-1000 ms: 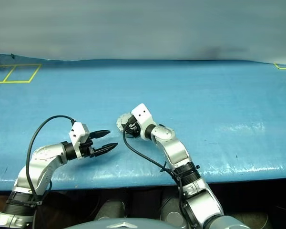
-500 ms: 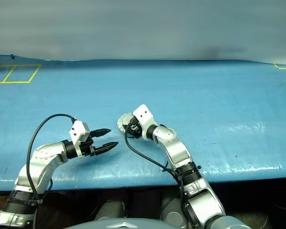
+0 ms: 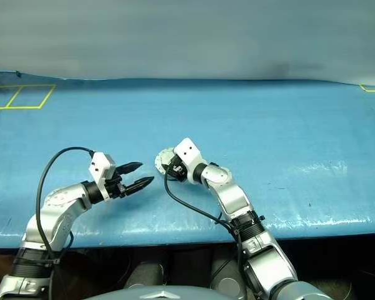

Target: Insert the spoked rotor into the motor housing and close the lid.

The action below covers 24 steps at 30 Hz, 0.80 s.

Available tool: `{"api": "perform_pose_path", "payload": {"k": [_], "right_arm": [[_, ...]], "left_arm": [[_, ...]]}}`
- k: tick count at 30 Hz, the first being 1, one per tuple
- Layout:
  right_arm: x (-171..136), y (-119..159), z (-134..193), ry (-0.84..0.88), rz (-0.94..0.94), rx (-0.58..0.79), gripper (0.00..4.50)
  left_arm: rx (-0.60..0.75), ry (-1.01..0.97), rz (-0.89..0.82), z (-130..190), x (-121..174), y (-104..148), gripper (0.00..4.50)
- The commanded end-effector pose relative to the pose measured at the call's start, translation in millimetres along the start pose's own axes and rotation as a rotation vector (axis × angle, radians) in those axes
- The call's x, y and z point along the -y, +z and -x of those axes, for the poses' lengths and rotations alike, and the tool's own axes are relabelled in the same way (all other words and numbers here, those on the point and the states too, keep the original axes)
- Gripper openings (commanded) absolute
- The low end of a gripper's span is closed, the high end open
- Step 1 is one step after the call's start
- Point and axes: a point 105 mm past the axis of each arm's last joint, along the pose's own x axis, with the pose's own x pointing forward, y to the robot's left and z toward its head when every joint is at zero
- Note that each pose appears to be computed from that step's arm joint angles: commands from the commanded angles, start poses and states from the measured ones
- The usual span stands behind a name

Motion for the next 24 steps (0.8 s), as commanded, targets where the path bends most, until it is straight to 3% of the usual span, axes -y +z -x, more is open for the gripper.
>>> {"api": "perform_pose_path", "payload": {"k": [1,10,16,24], "right_arm": [[2,-23,1,-0.011,-0.012,-0.089,3.00],[1,-22,1,-0.014,-0.004,-0.083,3.00],[2,-20,3,-0.024,0.001,-0.079,3.00],[3,-18,4,-0.030,0.003,-0.071,3.00]], "left_arm": [[0.053,0.031,0.025,-3,-5,13,2.97],[0.037,0.046,0.075,-28,-4,6,0.04],[0.002,0.137,0.043,-39,-16,2,0.04],[0.043,0.072,0.121,-51,0,6,0.04]]}}
